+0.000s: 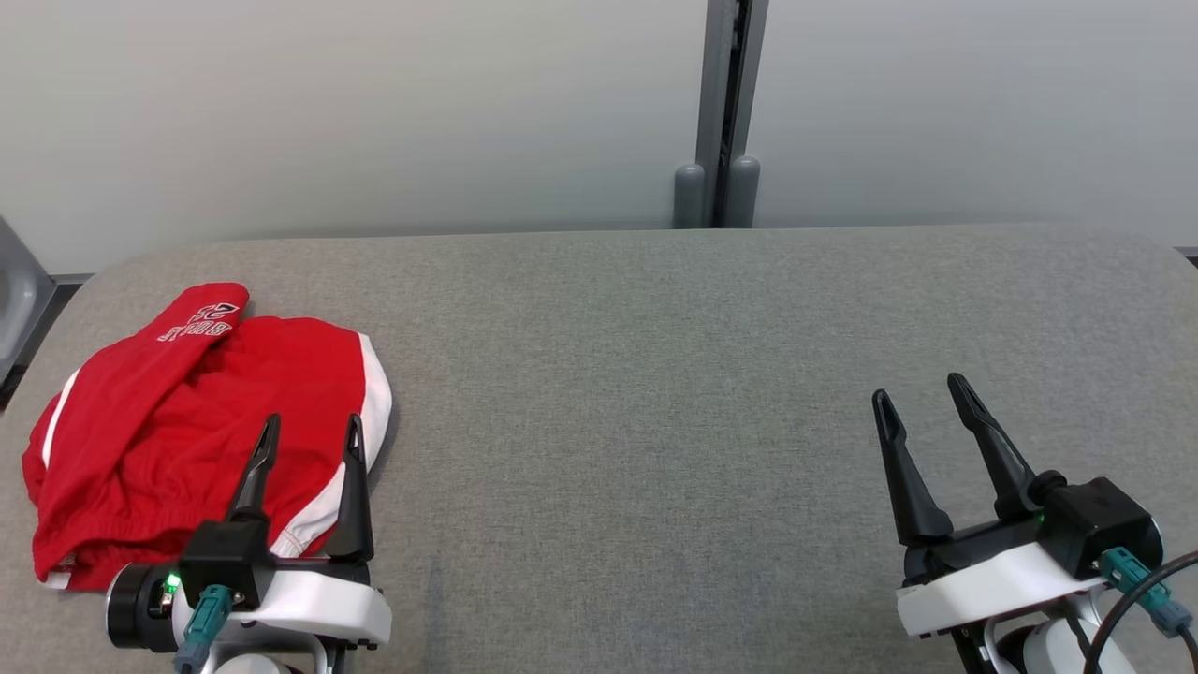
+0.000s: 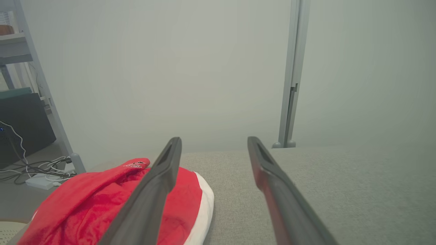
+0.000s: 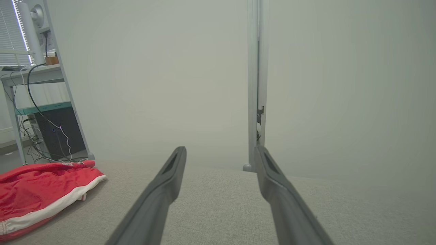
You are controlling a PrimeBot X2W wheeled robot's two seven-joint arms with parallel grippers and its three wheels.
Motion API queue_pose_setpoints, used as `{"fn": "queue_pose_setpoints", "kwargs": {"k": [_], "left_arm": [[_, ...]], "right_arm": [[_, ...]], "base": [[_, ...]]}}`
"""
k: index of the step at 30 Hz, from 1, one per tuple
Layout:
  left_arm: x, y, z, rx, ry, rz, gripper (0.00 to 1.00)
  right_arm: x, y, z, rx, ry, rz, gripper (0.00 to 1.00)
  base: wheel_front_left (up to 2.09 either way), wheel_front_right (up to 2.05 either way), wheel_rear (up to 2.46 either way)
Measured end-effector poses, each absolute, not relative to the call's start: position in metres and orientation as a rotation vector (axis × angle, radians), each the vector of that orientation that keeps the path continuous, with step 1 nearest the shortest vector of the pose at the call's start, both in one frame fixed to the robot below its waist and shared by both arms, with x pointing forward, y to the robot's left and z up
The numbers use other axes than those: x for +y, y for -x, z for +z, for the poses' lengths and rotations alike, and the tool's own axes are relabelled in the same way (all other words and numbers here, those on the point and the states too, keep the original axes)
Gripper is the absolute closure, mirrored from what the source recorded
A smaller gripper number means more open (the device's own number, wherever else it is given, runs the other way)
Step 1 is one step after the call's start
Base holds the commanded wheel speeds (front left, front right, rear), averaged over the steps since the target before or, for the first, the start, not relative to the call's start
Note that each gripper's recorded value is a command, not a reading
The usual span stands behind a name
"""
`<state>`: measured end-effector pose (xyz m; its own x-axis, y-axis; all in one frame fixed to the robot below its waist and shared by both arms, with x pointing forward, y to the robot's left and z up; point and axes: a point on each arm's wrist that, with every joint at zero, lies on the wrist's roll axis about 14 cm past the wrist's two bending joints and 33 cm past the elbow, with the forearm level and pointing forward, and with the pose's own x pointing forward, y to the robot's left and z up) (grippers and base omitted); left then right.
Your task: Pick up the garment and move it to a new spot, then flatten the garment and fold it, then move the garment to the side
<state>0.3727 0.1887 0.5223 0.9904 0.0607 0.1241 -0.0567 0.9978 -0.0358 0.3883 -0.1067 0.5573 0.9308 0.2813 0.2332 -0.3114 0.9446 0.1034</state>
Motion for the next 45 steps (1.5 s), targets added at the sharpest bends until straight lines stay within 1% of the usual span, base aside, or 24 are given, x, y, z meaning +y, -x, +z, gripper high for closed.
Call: {"fn": "queue_pose_setpoints", "kwargs": {"k": [13,26,36,40,45], "left_arm": [[0.216,-0.356,0.516,-0.108,0.046,0.147,0.0],[0.271,-0.311,0.512,-0.1,0.037,0.324,0.0],[0.304,-0.274,0.505,-0.088,0.052,0.446,0.0],[0.311,-0.26,0.499,-0.072,0.056,0.482,0.0],[0.315,-0.255,0.499,-0.074,0.059,0.499,0.0]], "right_arm": [[-0.076,-0.394,0.553,-0.2,-0.155,0.392,0.0],[-0.014,-0.396,0.552,-0.178,-0.198,0.558,0.0],[0.031,-0.389,0.551,-0.158,-0.214,0.685,0.0],[0.044,-0.385,0.55,-0.153,-0.216,0.723,0.0],[0.05,-0.384,0.55,-0.149,-0.216,0.742,0.0]], "base": [[0.0,0.0,0.0],[0.0,0.0,0.0],[0.0,0.0,0.0],[0.0,0.0,0.0],[0.0,0.0,0.0]]}}
